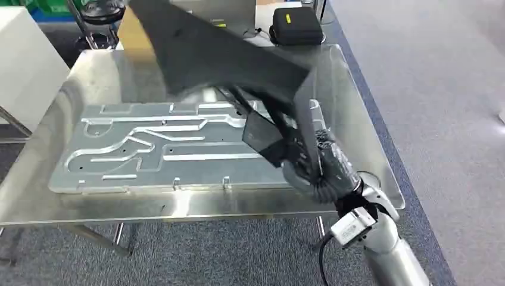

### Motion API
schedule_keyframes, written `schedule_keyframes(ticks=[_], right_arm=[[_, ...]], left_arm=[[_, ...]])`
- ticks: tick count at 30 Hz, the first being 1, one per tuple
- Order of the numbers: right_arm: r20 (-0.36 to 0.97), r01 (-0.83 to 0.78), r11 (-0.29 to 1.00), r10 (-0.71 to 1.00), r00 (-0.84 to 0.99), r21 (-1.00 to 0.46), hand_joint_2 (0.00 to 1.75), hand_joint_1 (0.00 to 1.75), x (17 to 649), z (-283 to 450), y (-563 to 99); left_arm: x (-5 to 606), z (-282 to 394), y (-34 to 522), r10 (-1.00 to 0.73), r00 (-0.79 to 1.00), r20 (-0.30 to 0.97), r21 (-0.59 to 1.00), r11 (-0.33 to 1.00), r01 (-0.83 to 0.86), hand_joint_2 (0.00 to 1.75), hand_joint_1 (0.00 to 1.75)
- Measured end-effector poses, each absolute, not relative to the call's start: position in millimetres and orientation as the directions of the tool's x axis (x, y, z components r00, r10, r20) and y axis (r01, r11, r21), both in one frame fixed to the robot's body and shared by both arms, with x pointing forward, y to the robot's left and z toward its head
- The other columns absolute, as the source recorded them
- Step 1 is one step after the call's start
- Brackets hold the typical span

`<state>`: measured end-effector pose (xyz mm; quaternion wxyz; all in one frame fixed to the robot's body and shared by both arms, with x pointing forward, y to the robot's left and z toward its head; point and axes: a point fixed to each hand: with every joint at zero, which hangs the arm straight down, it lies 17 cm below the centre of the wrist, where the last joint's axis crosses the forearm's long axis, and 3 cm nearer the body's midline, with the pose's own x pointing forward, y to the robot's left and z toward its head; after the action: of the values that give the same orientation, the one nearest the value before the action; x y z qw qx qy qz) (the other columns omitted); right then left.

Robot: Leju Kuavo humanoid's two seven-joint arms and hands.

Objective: Take the parts from the cabinet and place them on the table.

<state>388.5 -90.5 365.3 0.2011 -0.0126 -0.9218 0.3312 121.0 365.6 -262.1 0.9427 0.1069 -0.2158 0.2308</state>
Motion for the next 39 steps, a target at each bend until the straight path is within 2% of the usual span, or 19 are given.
schedule_keyframes(ticks=[6, 11, 17, 21, 26, 30, 31, 39], right_arm=[[0.274, 0.055, 0.712, 0.338, -0.9, -0.7, 1.75, 1.55, 430, 376, -98], [0.123, 0.189, 0.477, 0.548, -0.827, -0.859, 1.75, 1.55, 488, 348, -81], [-0.029, 0.179, 0.174, 0.633, -0.774, -0.968, 1.75, 1.55, 536, 296, -47], [-0.088, 0.083, -0.038, 0.626, -0.774, -0.996, 1.75, 1.55, 547, 233, -23], [-0.119, -0.022, -0.208, 0.642, -0.757, -0.978, 1.75, 1.55, 553, 174, -20], [-0.132, -0.075, -0.277, 0.656, -0.744, -0.958, 1.75, 1.55, 553, 145, -24], [-0.139, -0.078, -0.292, 0.654, -0.744, -0.953, 0.0, 0.0, 554, 144, -21], [-0.136, -0.181, -0.357, 0.702, -0.699, -0.916, 0.0, 0.0, 556, 109, -44]], left_arm=[[125, -261, 363, 0.384, 0.8, 0.461, 0.095, 0.875, -0.475, 1.75, 0.0], [126, -261, 360, 0.387, 0.798, 0.461, 0.083, 0.877, -0.474, 1.75, 0.0], [134, -259, 359, 0.385, 0.786, 0.485, 0.065, 0.88, -0.471, 1.75, 0.0], [137, -257, 357, 0.374, 0.782, 0.498, 0.058, 0.886, -0.461, 1.75, 0.0], [140, -255, 356, 0.357, 0.777, 0.518, 0.049, 0.895, -0.444, 1.75, 0.0], [142, -254, 354, 0.344, 0.774, 0.531, 0.042, 0.902, -0.429, 1.75, 0.0], [143, -253, 353, 0.342, 0.773, 0.535, 0.036, 0.904, -0.426, 1.75, 0.0], [147, -251, 349, 0.345, 0.758, 0.553, 0.007, 0.908, -0.418, 1.75, 0.0]])
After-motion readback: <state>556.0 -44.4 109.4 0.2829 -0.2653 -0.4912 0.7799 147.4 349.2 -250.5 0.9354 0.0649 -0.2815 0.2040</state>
